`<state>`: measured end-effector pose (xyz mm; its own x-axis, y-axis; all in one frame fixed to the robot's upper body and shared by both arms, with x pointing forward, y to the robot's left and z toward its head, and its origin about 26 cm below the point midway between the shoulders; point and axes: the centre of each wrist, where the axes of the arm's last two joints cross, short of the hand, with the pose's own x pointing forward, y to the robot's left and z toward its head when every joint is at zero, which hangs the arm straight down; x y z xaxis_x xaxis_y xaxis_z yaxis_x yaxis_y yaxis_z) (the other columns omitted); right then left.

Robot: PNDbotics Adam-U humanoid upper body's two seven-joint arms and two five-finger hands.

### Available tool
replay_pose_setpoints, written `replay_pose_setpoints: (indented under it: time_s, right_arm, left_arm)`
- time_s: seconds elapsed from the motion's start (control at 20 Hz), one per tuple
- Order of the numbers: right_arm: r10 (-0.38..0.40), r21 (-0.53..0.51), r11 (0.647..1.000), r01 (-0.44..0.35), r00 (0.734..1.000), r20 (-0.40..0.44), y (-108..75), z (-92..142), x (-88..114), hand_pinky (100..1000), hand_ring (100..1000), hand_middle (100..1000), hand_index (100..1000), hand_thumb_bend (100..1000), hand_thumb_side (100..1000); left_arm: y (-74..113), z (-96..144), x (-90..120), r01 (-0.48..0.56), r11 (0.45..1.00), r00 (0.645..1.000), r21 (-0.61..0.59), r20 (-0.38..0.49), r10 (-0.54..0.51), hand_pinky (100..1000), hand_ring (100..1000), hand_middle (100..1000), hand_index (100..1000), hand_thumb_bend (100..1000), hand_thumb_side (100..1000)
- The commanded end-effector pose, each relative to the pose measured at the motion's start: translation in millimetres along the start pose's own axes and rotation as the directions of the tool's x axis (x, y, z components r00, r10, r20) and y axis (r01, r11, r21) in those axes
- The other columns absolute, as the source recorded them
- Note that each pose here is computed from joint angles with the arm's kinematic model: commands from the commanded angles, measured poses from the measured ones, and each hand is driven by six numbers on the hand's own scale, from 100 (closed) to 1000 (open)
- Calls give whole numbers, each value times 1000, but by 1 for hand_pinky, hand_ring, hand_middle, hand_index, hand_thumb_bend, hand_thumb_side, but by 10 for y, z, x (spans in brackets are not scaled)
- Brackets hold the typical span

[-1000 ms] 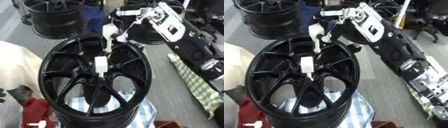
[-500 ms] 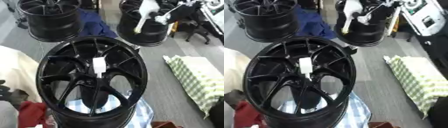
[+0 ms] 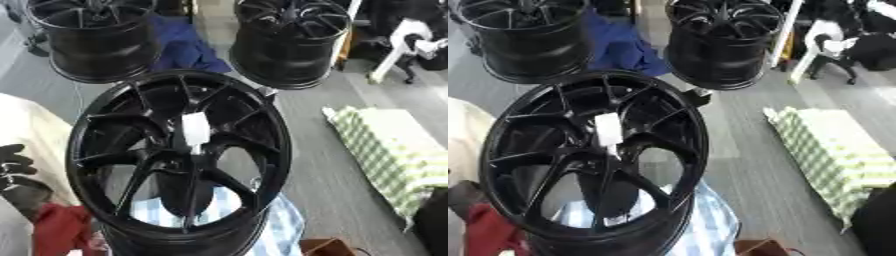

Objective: Pull the pin out of the wheel hub.

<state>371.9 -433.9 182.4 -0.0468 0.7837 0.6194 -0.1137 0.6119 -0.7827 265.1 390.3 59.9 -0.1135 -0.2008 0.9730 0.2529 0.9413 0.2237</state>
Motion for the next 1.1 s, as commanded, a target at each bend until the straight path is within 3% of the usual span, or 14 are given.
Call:
replay_pose_setpoints:
  time_s: [0.05,0.3,0.5,0.8,0.9,1.0,1.1]
  right_arm:
    - [-99,-88,992,91,991,-91,117,97,-369,696,809,861,922,246,402]
    - [-351,-209,925,318,924,-150,730,429,-1010,646,746,784,891,173,406]
    - [-498,-300,843,447,859,-119,1284,723,-1219,616,694,720,853,121,380]
    - [-655,-352,715,603,754,-39,2200,1082,-1126,600,659,679,821,100,371]
    - [-684,-365,681,635,729,-10,2406,1189,-1043,596,652,671,810,100,369]
    - [-689,-399,661,635,725,12,2539,1314,-982,594,646,664,805,100,368]
    - [-667,-500,640,584,745,15,2705,1311,-828,592,640,658,801,100,366]
  left_arm:
    - [102,5,135,48,999,999,20,24,-49,644,678,634,838,100,728]
    - [92,-19,139,49,999,998,15,32,-49,644,679,634,839,100,728]
    - [64,-38,128,46,999,998,-3,31,-45,645,680,633,838,100,730]
    - [32,-34,90,43,999,999,-27,17,-42,645,682,631,836,100,732]
    - [23,-28,76,41,999,999,-33,11,-40,645,683,631,835,100,731]
    - [9,-30,65,39,998,999,-42,8,-38,645,683,631,835,100,732]
    - [-5,-41,65,37,998,999,-53,10,-36,646,684,631,835,100,732]
